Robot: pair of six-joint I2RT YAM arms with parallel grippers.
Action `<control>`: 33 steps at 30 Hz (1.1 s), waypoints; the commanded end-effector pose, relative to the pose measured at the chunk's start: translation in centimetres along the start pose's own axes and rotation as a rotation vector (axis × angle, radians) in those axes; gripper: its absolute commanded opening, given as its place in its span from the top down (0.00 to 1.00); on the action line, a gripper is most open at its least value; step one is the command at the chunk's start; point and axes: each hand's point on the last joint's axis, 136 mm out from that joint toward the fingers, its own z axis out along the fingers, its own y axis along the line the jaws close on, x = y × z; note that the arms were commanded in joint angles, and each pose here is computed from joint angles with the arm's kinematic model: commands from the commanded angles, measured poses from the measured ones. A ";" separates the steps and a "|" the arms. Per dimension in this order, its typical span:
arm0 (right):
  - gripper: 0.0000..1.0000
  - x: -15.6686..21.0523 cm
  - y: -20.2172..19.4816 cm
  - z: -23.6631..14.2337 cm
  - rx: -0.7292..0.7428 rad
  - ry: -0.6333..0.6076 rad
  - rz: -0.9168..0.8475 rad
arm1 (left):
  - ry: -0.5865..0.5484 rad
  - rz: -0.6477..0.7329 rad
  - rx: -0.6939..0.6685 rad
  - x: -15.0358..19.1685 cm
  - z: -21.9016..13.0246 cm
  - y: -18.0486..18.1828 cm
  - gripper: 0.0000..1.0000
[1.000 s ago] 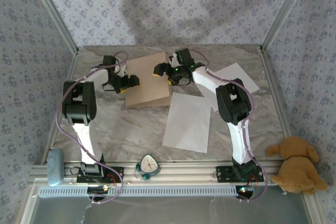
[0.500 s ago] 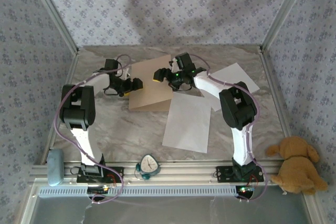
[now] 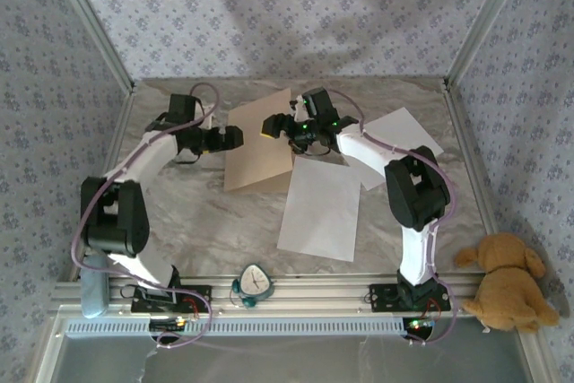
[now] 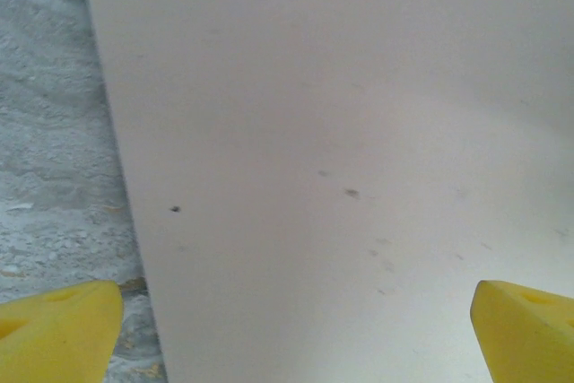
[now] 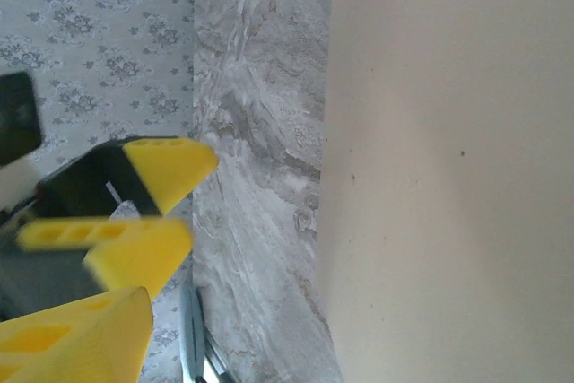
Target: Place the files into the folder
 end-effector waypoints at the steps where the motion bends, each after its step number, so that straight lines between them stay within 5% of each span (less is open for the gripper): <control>1: 0.17 0.0 2.8 -1.4 -0.056 -0.019 -0.024 | -0.028 0.125 -0.019 1.6 -0.9 -2.3 0.01; 14: 0.16 -0.4 6.5 -1.6 -0.162 -0.034 0.045 | -0.345 0.543 -0.021 6.2 -3.3 -10.8 0.01; 26: 0.16 0.3 10.0 0.0 -0.238 -0.018 0.087 | -0.485 0.617 -0.248 4.4 -2.8 -8.8 0.06; 33: 0.16 0.3 10.8 0.5 -0.252 -0.010 0.088 | -0.529 0.678 -0.360 3.4 -2.8 -7.5 0.22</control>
